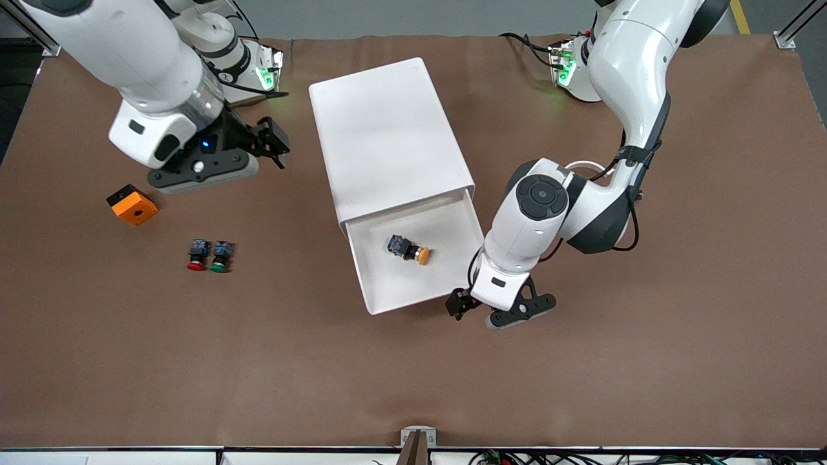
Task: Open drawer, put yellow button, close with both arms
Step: 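Withdraw the right gripper while the left gripper moves to the drawer front, then push the drawer into the cabinet with the left gripper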
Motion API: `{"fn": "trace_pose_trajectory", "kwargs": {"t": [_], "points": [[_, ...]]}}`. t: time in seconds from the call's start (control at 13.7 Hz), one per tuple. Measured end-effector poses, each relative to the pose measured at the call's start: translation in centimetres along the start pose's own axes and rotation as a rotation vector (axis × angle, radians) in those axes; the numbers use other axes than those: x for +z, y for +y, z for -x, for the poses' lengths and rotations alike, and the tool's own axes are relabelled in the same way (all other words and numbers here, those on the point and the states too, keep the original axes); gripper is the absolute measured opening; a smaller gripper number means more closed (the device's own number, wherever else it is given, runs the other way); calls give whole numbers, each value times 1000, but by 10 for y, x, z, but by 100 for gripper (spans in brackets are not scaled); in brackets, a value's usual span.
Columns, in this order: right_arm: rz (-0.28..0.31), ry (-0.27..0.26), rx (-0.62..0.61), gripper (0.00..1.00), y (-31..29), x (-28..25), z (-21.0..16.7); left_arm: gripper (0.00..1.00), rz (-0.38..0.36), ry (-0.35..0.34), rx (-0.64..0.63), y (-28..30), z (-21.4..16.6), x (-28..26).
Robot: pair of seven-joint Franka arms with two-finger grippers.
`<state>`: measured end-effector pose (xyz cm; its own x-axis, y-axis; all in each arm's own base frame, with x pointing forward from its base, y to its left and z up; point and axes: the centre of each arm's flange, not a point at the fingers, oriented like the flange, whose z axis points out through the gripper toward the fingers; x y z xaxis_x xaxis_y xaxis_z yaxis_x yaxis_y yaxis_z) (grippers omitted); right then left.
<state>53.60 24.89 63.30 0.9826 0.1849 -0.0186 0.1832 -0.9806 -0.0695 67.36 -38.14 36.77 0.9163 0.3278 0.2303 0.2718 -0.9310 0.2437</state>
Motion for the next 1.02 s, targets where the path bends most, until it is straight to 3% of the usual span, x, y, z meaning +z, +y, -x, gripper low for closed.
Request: {"fn": "trace_pose_trajectory", "kwargs": {"t": [0.29, 0.73, 1.02], "points": [[-7, 6, 47, 100, 57, 3, 37, 100, 6, 2, 75, 7, 10, 11], [-12, 5, 69, 100, 197, -6, 45, 100, 12, -5, 155, 13, 22, 27], [-14, 3, 120, 100, 238, -12, 53, 100, 13, -14, 173, 21, 34, 31]]}}
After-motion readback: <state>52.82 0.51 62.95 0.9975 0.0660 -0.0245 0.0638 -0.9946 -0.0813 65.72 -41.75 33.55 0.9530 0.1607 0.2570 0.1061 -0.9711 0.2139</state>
